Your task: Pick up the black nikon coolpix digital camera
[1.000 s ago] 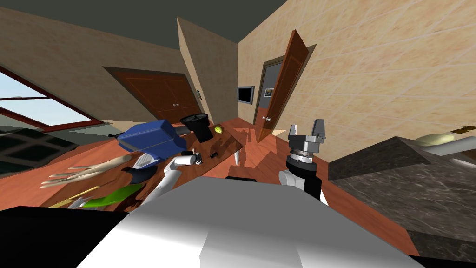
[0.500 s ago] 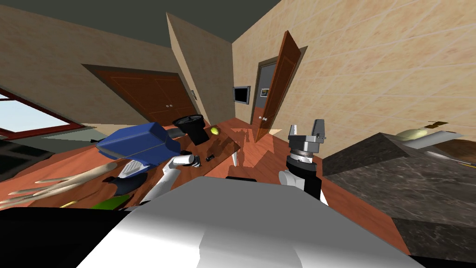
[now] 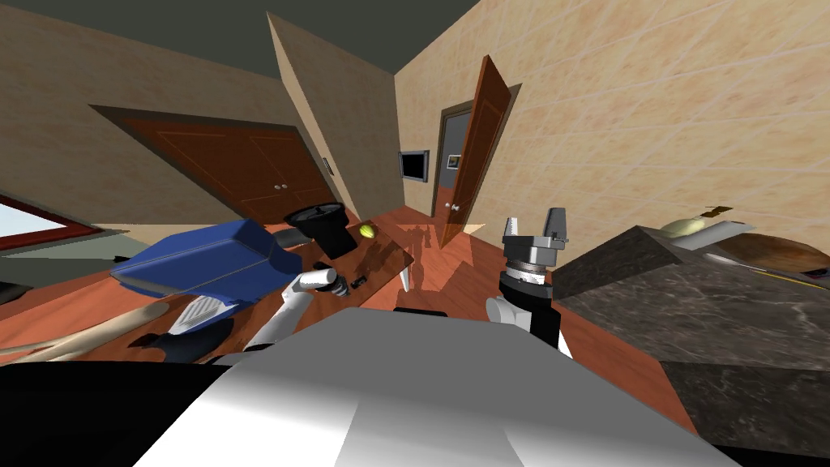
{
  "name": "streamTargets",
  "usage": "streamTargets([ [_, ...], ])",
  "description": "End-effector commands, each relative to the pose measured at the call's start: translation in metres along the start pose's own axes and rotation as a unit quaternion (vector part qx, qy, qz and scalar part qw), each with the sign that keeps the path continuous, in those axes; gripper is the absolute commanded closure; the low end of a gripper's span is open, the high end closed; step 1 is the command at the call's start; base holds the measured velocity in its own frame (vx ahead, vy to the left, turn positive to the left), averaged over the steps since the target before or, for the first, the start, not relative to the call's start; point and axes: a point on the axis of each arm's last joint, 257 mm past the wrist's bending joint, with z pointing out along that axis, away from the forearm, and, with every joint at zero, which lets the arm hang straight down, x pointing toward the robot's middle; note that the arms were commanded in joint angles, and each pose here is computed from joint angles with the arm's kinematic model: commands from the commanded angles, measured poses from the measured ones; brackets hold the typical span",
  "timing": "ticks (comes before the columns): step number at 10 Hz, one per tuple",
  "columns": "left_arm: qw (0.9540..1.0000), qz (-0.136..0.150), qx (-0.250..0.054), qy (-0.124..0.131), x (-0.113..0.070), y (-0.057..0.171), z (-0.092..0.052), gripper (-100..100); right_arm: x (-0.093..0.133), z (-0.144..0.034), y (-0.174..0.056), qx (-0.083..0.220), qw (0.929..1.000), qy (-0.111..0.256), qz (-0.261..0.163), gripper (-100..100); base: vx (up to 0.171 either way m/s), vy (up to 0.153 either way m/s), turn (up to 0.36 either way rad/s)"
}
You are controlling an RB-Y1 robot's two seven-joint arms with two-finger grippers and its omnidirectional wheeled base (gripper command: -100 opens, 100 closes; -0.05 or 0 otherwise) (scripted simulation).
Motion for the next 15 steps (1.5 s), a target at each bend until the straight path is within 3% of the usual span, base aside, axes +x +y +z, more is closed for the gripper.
streamTargets([
  [1,0.9991,-0.025,-0.032,-0.009,-0.008,0.011,0.002,-100,0.000,0.000,0.000,0.000,1.0000,0.000,0.000,0,0.074,-0.024,-0.198],
  [5,0.9931,-0.072,-0.089,-0.026,-0.021,0.032,0.002,-100,0.000,0.000,0.000,0.000,1.0000,0.000,0.000,0,0.077,-0.022,-0.123],
  [7,0.9928,-0.074,-0.091,-0.026,-0.021,0.033,0.003,-100,0.000,0.000,0.000,0.000,1.0000,0.000,0.000,0,0.037,-0.004,-0.043],
  [8,0.9925,-0.075,-0.093,-0.027,-0.022,0.033,0.003,0,0.000,0.000,0.000,0.000,1.0000,0.000,0.000,0,0.000,0.000,0.000],
  [9,0.9925,-0.074,-0.093,-0.026,-0.022,0.039,0.012,-100,0.000,0.000,0.000,0.000,1.0000,0.000,0.000,0,0.019,0.012,0.004],
  [11,0.9926,-0.074,-0.093,-0.026,-0.022,0.048,0.023,-100,0.000,0.000,0.000,0.000,1.0000,0.000,0.000,0,0.027,0.023,0.004],
  [12,0.9924,-0.074,-0.094,-0.026,-0.023,0.045,0.019,-100,0.000,0.000,0.000,0.000,1.0000,0.000,0.000,0,0.011,0.010,0.000],
  [13,0.9926,-0.074,-0.093,-0.026,-0.023,0.045,0.020,100,0.000,0.000,0.000,0.000,1.0000,0.000,0.000,0,0.000,0.000,0.000],
  [15,0.9924,-0.074,-0.095,-0.026,-0.023,0.046,0.020,100,0.000,0.000,0.000,0.000,1.0000,0.000,0.000,0,0.000,0.000,0.000],
])
